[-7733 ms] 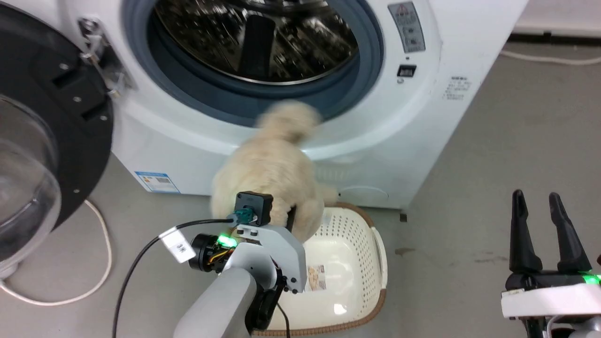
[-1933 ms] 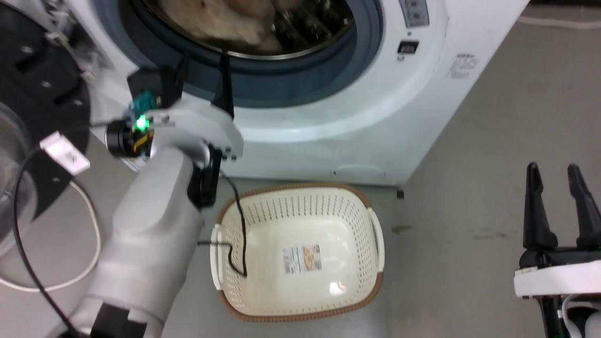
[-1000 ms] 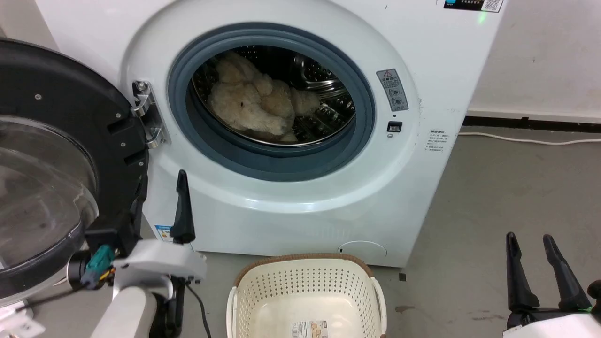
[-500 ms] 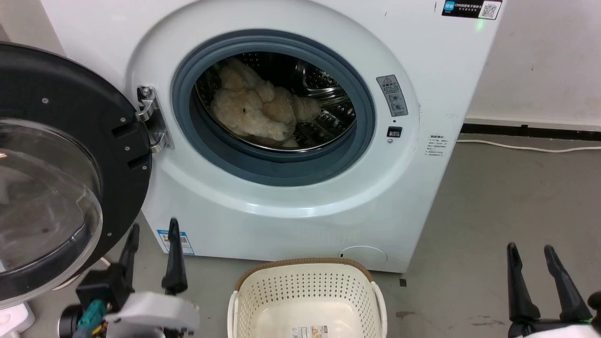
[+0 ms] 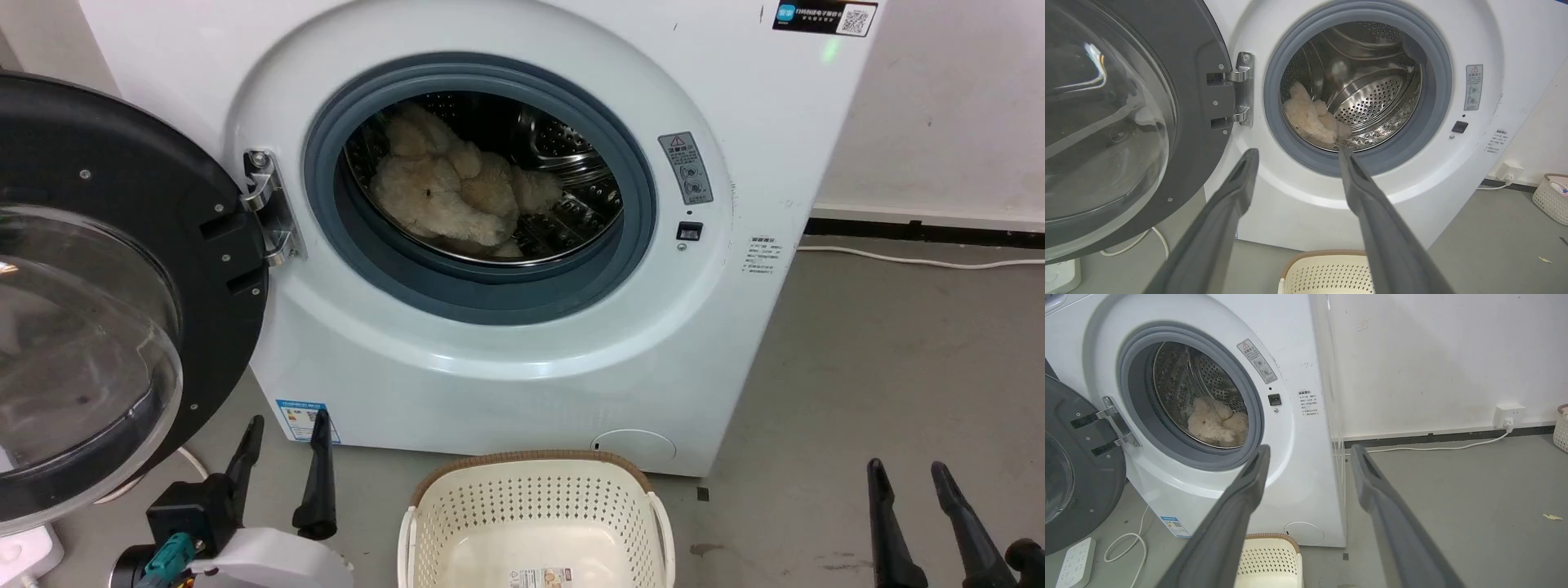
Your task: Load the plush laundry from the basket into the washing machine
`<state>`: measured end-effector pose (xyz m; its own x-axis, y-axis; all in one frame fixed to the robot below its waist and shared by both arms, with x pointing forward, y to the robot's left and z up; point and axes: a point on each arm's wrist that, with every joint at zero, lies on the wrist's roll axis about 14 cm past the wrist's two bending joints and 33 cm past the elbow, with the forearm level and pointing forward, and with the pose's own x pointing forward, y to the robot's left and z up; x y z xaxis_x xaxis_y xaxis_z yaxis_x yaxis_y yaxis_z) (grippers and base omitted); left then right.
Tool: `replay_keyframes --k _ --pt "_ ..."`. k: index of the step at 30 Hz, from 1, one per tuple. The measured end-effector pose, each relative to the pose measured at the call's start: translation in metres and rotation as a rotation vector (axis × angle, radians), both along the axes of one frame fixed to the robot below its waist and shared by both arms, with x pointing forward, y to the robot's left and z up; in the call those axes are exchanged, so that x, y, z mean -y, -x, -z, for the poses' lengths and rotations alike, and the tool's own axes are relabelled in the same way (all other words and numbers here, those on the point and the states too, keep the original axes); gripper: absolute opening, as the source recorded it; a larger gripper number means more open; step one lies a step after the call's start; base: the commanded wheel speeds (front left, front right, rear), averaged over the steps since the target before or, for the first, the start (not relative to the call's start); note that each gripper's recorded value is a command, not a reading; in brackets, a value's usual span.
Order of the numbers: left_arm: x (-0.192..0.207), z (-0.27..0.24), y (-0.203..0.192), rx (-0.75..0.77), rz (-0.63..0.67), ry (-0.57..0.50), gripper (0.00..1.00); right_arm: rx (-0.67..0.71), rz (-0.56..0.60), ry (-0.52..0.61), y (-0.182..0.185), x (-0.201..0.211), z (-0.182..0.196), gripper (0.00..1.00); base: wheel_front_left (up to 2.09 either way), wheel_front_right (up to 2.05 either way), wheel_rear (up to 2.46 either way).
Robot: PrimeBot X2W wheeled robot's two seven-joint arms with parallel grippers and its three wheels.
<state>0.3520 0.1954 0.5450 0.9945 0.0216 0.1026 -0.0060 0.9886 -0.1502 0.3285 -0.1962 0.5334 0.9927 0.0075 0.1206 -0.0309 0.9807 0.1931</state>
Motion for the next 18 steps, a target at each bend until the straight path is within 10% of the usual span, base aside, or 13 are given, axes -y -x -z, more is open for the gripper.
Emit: replay_keyframes --k 18 --pt "0.008 0.012 0.002 -0.086 0.032 -0.053 1.00 -0.021 -0.027 0.035 0.002 -0.008 0.002 1.00 0.00 0.00 0.00"
